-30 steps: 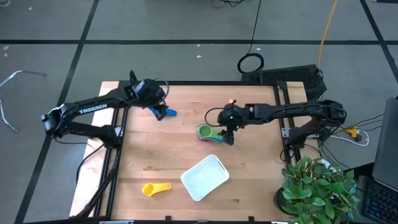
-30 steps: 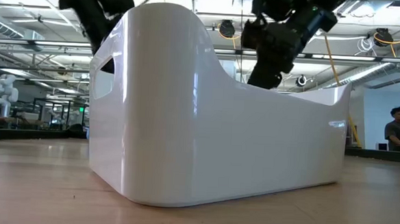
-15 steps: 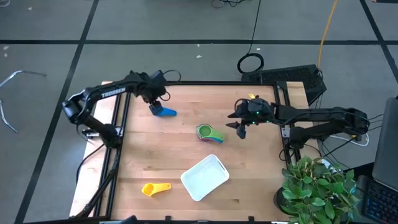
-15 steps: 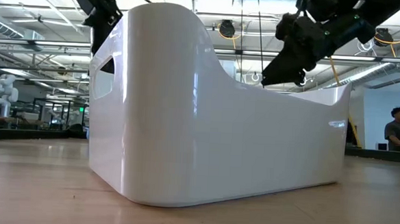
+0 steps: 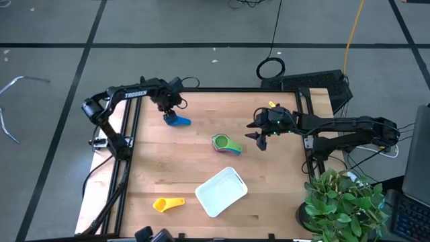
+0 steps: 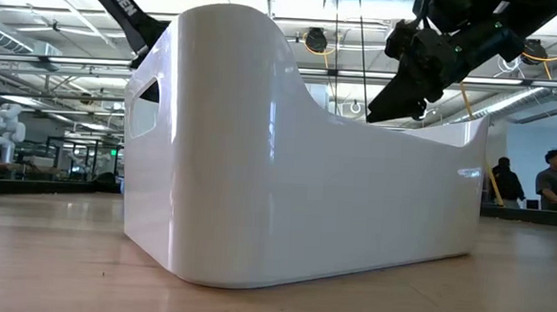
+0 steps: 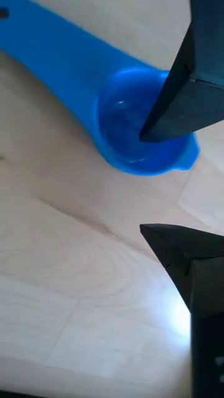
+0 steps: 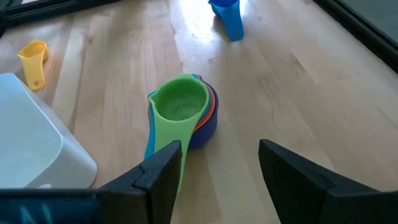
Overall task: Nest measuring cups in basket
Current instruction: Stack the blue measuring cup on top of the green measuring cup
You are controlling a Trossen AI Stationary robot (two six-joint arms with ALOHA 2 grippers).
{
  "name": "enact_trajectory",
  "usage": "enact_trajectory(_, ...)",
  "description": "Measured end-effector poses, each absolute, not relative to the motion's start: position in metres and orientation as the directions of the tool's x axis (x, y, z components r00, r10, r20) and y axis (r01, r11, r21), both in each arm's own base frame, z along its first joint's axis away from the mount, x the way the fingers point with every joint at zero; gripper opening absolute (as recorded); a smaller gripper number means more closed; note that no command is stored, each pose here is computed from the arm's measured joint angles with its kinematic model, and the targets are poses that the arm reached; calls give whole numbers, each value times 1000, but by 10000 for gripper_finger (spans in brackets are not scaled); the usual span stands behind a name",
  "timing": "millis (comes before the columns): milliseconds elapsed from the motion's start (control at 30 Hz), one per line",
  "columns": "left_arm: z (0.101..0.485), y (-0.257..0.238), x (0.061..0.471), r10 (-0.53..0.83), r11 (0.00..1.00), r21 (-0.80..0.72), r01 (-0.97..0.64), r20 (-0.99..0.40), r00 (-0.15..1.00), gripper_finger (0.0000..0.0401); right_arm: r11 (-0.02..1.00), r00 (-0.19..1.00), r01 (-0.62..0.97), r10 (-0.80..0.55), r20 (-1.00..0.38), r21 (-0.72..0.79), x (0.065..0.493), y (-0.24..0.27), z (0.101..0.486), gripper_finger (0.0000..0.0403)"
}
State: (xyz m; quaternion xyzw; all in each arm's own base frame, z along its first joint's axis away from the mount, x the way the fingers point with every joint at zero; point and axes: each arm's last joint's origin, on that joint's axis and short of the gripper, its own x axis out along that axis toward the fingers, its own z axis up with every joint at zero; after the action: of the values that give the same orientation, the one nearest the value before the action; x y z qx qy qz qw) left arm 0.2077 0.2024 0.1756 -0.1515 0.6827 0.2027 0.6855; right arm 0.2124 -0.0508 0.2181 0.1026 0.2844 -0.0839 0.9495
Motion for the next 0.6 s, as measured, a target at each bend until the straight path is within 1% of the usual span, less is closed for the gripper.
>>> enact_trajectory(100,169,204,208,54,873,63,-484,-998,-32,222,966,823,215,-101,-558,143,212,-51,218,205)
enact_trajectory(200,162,206,209,37,873,57,-485,-998,-50,196,968,822,210,-100,-560,135,212,-51,218,205)
enact_trajectory(433,153,208,209,14,870,48,-490,-997,-74,99,969,823,209,-101,-559,132,212,-51,218,205)
enact_trajectory(567,153,208,209,13,865,48,-499,-997,-74,25,969,824,208,-101,-558,132,212,-51,218,205)
enact_trajectory(600,154,208,209,12,863,48,-503,-997,-74,15,969,824,208,-101,-558,132,212,-51,218,205)
